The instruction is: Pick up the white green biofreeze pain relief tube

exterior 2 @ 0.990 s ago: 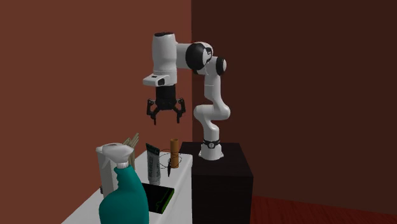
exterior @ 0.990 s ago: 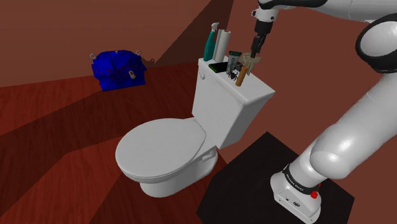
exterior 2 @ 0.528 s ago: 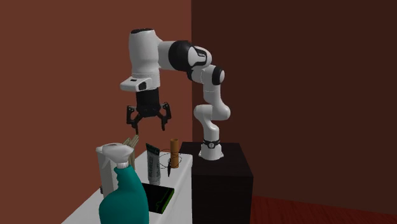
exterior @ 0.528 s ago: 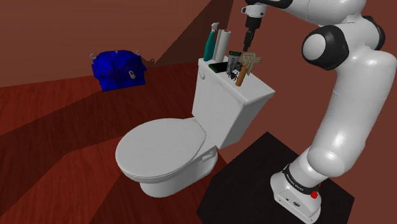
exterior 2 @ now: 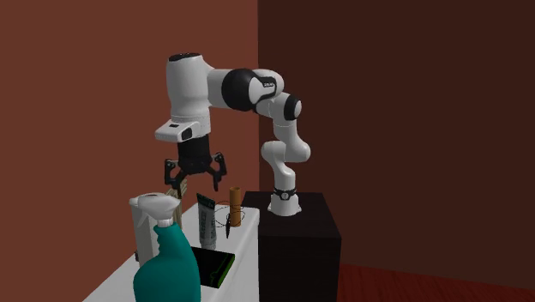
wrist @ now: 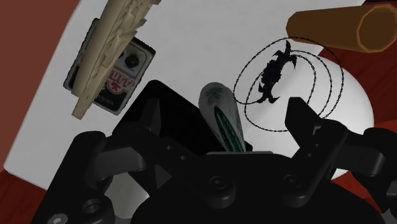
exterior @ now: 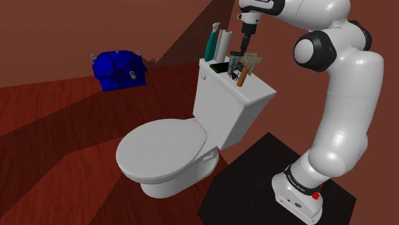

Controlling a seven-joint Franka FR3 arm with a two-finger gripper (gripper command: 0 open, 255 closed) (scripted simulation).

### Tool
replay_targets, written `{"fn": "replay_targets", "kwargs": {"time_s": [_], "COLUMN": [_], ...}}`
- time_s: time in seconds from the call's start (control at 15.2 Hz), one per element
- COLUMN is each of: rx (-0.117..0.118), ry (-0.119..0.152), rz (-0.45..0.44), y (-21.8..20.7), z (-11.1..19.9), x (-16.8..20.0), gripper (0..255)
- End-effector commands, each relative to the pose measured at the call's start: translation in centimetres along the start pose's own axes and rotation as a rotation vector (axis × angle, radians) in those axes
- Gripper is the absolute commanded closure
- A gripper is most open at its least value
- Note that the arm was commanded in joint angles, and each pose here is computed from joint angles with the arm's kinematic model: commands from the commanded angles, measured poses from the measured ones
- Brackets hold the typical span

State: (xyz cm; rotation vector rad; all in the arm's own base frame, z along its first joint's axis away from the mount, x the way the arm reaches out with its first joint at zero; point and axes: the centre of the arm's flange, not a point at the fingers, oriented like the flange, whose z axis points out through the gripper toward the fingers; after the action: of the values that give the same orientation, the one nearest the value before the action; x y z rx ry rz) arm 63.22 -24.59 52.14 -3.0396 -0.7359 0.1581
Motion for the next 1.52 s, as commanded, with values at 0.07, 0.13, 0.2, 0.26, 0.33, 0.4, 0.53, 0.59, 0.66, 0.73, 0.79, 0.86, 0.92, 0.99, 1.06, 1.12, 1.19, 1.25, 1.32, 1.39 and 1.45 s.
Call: {"fn": "replay_targets", "kwargs": {"time_s": [0.07, 0.13, 0.2, 0.26, 0.33, 0.4, 0.53, 0.59, 0.66, 0.73, 0.79, 0.86, 0.92, 0.99, 1.06, 1.12, 1.19, 1.25, 1.32, 1.39, 1.45], "rx": [0.0, 0.0, 0.0, 0.0, 0.0, 0.0, 0.0, 0.0, 0.0, 0.0, 0.0, 0.0, 0.0, 0.0, 0.0, 0.0, 0.0, 0.0, 0.0, 0.0, 0.0], "ry": [0.0, 0.0, 0.0, 0.0, 0.0, 0.0, 0.0, 0.0, 0.0, 0.0, 0.0, 0.0, 0.0, 0.0, 0.0, 0.0, 0.0, 0.0, 0.0, 0.0, 0.0], "rz": [0.0, 0.0, 0.0, 0.0, 0.0, 0.0, 0.0, 0.0, 0.0, 0.0, 0.0, 0.0, 0.0, 0.0, 0.0, 0.0, 0.0, 0.0, 0.0, 0.0, 0.0], "y": [0.1, 0.1, 0.0, 0.0, 0.0, 0.0, 0.0, 0.0, 0.0, 0.1, 0.1, 0.0, 0.0, 0.0, 0.0, 0.0, 0.0, -0.1, -0.1, -0.1, -0.1], "z": [0.9, 0.9, 0.9, 0.9, 0.9, 0.9, 0.9, 0.9, 0.9, 0.9, 0.9, 0.3, -0.2, -0.7, -1.2, -1.8, -2.3, -2.8, -3.3, -3.9, -4.4], "x": [0.1, 0.1, 0.1, 0.1, 0.1, 0.1, 0.1, 0.1, 0.1, 0.1, 0.1, 0.1, 0.0, 0.0, -0.1, -0.1, -0.2, -0.2, -0.3, -0.3, -0.4], "gripper": [0, 0, 255, 255, 255, 255, 255, 255, 255, 255, 255, 255, 255, 255, 255, 255, 255, 255, 255, 255, 255]}}
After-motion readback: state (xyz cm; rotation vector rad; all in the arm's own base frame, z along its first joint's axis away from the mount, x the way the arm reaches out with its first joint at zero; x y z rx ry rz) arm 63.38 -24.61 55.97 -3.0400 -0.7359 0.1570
